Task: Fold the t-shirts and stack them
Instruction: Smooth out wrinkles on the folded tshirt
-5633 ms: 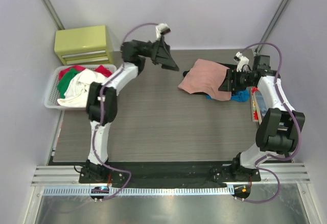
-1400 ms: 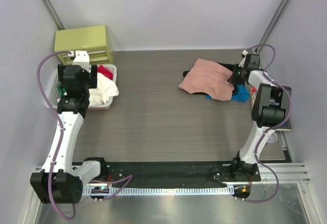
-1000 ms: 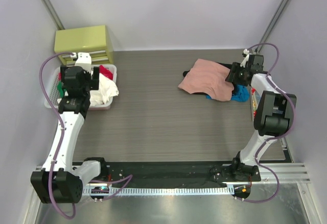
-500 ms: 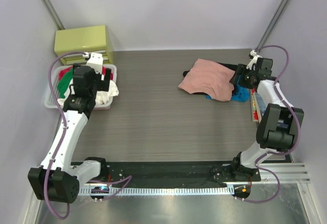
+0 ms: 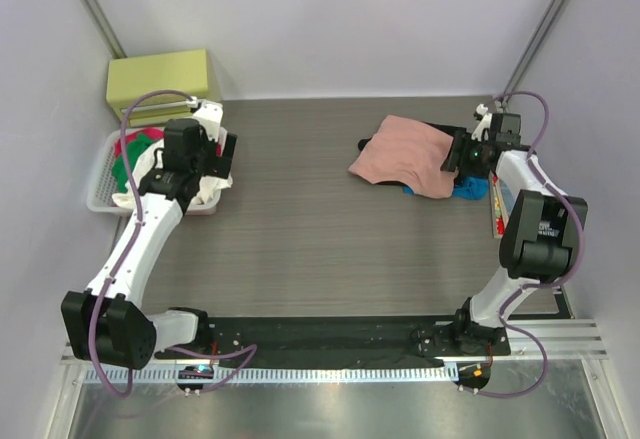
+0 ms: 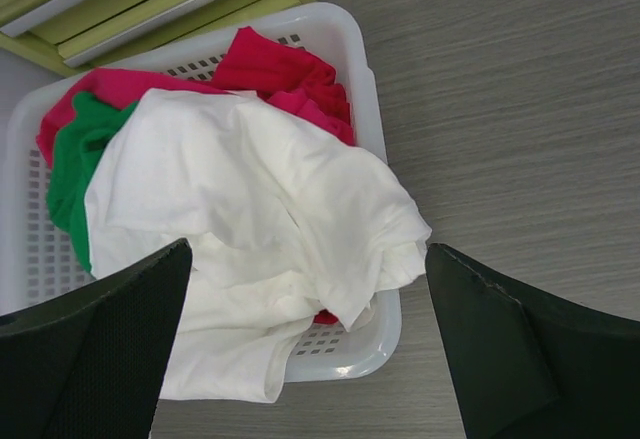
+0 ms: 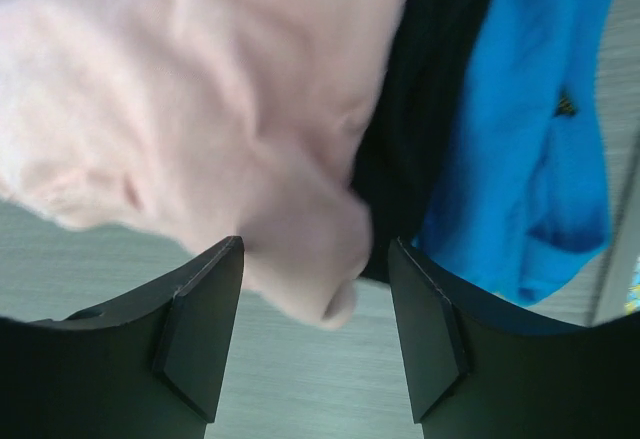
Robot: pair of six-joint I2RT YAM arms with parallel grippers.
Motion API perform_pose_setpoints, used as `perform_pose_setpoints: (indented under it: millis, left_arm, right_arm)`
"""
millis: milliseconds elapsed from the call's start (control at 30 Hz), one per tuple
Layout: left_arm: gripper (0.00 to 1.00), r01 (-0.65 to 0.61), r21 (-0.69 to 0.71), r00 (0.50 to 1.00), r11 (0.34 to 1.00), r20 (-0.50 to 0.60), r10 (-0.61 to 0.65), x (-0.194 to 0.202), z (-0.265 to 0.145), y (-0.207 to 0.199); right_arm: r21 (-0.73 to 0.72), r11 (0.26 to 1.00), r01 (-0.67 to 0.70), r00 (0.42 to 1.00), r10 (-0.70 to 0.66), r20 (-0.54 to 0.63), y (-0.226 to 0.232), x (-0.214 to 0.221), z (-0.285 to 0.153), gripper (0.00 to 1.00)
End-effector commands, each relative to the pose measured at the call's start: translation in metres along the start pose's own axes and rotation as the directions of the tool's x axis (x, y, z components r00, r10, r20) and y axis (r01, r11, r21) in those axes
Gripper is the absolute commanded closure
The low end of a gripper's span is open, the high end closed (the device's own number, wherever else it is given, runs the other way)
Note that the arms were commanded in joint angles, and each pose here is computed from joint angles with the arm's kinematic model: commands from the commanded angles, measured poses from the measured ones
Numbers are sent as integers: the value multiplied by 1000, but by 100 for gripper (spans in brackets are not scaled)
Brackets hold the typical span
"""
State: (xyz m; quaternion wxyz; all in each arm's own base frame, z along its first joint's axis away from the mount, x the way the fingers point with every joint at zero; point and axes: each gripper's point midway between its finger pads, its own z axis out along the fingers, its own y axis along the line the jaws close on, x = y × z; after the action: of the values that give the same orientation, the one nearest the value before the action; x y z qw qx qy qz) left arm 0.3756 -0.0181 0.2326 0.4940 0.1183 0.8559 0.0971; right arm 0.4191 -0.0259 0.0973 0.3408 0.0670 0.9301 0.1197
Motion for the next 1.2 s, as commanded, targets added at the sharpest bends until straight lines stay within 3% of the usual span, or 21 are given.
perform_pose_setpoints:
  millis: [0, 433, 600, 800, 1167]
  left_arm:
    - [0, 25, -69, 994, 997, 104, -18, -42, -13, 12]
    - [0, -34, -69, 994, 997, 99, 40, -26, -20, 5]
    - [0, -53, 39, 998, 998, 47, 51, -19, 0, -22]
    - [0, -89, 26, 994, 996, 59, 87, -34, 3, -31]
    - [0, -117, -1, 991, 993, 59, 117, -25, -1, -28]
  right_arm:
    - [47, 999, -7, 999, 5, 49, -9, -36, -2, 34]
    - [90, 994, -64, 998, 62, 25, -35, -44, 35, 32]
    - [106, 992, -74, 997, 74, 2, -47, -34, 37, 33]
    - [116, 990, -75, 997, 73, 16, -56, -38, 34, 33]
    - [50, 991, -120, 991, 123, -44, -50, -24, 69, 35]
